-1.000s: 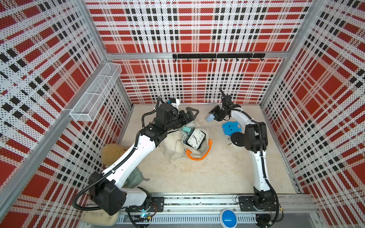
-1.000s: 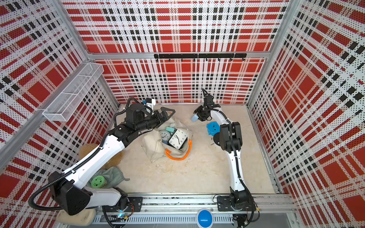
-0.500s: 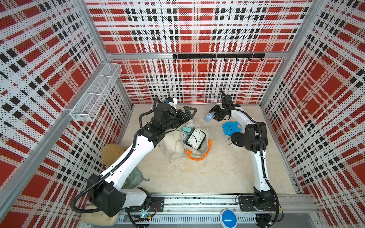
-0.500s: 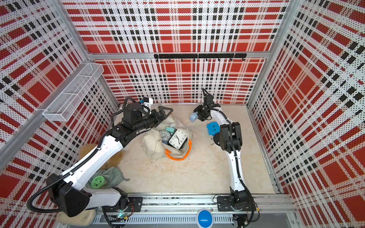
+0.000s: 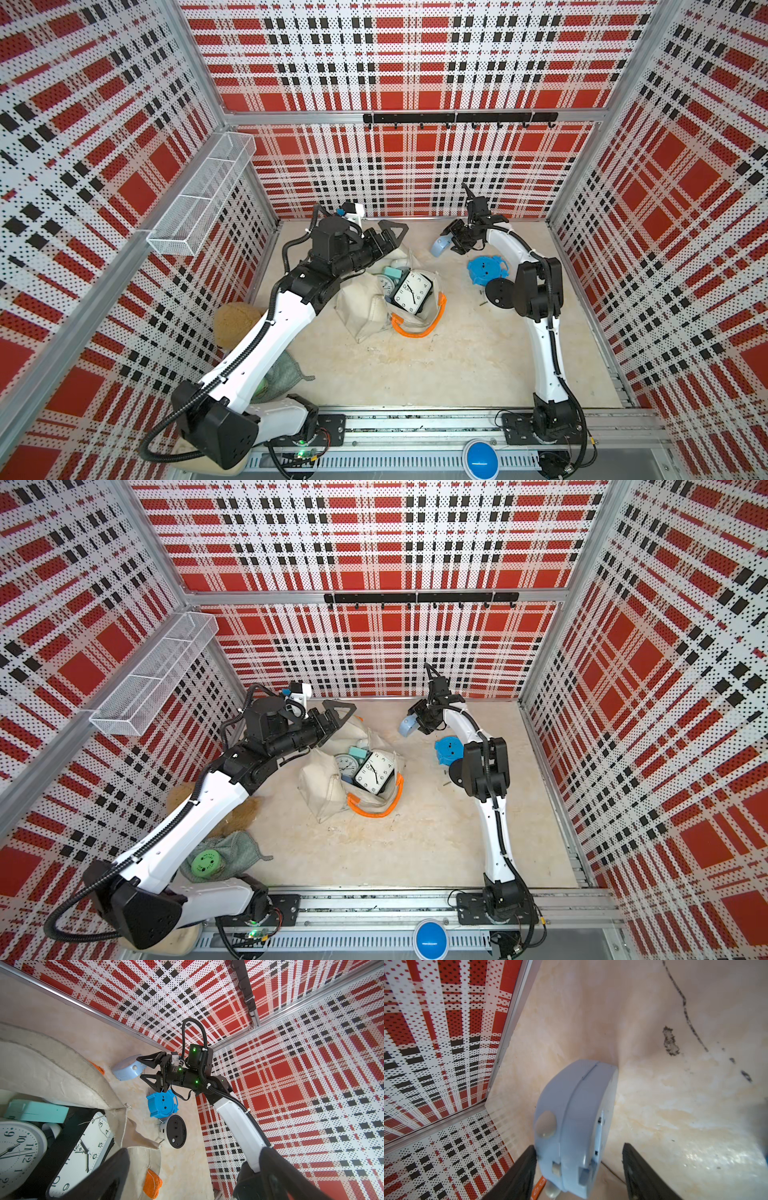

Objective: Take the alarm clock out of the canvas bag
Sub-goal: Place the alarm at the center of the board.

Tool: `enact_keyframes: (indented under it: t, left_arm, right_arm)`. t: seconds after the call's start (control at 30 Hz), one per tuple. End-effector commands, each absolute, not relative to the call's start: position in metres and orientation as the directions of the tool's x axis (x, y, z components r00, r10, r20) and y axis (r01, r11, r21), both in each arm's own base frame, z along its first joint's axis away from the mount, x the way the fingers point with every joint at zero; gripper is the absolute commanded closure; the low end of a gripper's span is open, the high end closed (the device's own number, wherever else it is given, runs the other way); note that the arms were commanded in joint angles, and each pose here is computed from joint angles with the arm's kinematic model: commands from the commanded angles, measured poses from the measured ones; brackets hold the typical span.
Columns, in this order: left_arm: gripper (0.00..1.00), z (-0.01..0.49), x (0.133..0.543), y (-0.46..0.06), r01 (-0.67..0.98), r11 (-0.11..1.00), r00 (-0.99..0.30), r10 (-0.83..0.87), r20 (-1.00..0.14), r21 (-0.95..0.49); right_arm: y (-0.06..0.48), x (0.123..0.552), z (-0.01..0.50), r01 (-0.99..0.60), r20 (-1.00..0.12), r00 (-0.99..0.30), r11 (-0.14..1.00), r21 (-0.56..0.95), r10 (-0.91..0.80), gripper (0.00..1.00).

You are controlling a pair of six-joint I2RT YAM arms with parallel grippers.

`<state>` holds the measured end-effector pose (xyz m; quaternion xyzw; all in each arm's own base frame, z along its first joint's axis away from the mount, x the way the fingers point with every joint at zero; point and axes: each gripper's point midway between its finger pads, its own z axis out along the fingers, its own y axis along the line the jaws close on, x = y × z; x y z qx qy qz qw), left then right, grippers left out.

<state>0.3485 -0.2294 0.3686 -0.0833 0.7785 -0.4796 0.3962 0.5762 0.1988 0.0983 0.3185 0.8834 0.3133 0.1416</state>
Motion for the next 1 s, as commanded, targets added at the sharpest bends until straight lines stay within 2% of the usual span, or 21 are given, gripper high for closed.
enact_keyframes:
  t: [0.0,0.07,0.27,0.53,0.97]
  left_arm:
    - [0.01,0.370,0.344,-0.221,0.236,0.525,-0.660,-0.532,-0.531,-0.818]
    - [0.01,0.371,0.343,-0.219,0.235,0.525,-0.656,-0.536,-0.532,-0.818]
    - [0.01,0.373,0.340,-0.214,0.232,0.524,-0.648,-0.545,-0.533,-0.819]
    - [0.01,0.375,0.341,-0.206,0.227,0.522,-0.635,-0.561,-0.532,-0.822]
    - [0.01,0.372,0.339,-0.198,0.208,0.524,-0.636,-0.569,-0.521,-0.826]
  right_arm:
    - [0.199,0.575,0.094,0.493,-0.037,-0.754,0.603,0.627,0.656,0.33]
    - [0.197,0.574,0.094,0.505,-0.033,-0.749,0.603,0.618,0.661,0.34]
    - [0.195,0.570,0.095,0.523,-0.025,-0.744,0.605,0.600,0.668,0.49]
    - [0.191,0.557,0.092,0.549,-0.030,-0.747,0.642,0.536,0.664,0.46]
    - [0.190,0.554,0.099,0.543,-0.044,-0.751,0.653,0.528,0.659,0.34]
